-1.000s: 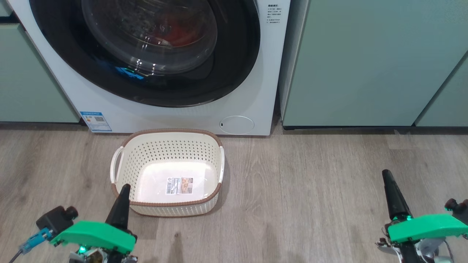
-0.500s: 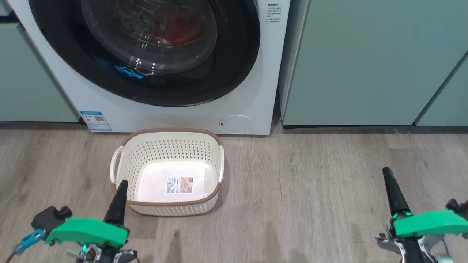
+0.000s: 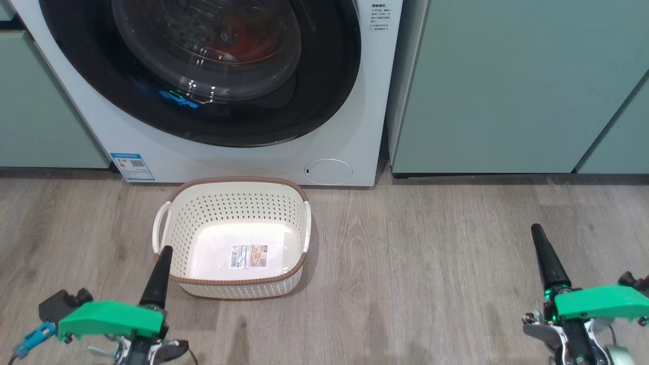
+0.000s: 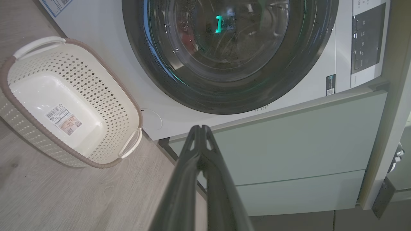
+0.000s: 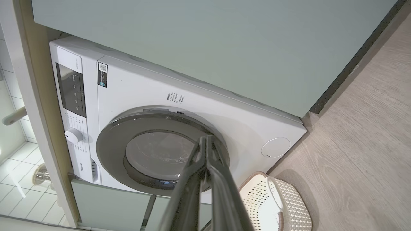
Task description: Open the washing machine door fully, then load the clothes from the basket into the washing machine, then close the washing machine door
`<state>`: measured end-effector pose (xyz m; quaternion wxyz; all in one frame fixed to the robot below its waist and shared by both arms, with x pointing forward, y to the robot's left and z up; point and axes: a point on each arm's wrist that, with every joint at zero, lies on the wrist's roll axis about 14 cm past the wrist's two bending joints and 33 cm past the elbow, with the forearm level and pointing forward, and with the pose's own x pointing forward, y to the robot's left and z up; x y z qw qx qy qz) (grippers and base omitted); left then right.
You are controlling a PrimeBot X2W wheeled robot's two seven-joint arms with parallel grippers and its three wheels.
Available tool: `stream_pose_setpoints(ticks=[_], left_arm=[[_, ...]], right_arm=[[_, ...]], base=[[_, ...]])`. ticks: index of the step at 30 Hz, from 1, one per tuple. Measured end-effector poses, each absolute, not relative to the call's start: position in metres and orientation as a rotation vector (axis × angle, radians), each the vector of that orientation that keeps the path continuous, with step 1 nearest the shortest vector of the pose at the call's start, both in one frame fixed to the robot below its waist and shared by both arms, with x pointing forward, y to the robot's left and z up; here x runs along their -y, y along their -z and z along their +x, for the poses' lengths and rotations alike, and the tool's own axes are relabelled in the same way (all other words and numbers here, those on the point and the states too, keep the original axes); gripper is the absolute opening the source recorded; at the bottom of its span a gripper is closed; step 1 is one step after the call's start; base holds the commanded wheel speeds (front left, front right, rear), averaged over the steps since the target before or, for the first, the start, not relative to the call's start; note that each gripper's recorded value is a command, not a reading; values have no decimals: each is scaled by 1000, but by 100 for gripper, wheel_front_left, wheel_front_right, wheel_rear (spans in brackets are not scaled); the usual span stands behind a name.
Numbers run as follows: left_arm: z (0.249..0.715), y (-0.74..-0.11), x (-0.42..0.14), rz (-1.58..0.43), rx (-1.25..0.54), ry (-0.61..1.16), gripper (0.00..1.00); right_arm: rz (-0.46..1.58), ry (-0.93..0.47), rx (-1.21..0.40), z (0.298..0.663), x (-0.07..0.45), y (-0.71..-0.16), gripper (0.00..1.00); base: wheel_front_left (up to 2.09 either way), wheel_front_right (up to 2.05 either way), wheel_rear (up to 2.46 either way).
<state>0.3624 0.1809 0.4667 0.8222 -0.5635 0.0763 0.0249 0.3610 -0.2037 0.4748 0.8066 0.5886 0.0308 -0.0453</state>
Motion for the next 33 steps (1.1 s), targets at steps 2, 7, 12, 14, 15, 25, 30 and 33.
stream_pose_setpoints(ticks=[2,7,12,14,15,25,30,33], left_arm=[[362,-467,-182,-1224,-161,-55,0],[365,-468,-185,-1282,-151,-61,0],[367,-470,-184,-1343,-143,-55,0],[367,-469,-184,-1367,-142,-59,0],[367,-469,-185,-1378,-142,-61,0],[372,-475,-188,-1489,-112,-56,0],[372,-474,-188,-1549,-107,-59,0],[373,-474,-189,-1568,-100,-61,0]], right_arm=[[1282,98,-65,362,204,-475,0],[1335,104,-68,362,204,-472,0],[1386,98,-60,365,204,-475,0],[1409,101,-63,365,204,-474,0],[1419,102,-64,365,204,-473,0],[1513,101,-56,369,204,-474,0],[1566,99,-55,370,204,-474,0],[1587,90,-45,374,204,-478,0]], base=[[0,0,0],[0,0,0],[0,0,0],[0,0,0],[0,0,0],[0,0,0],[0,0,0],[0,0,0]])
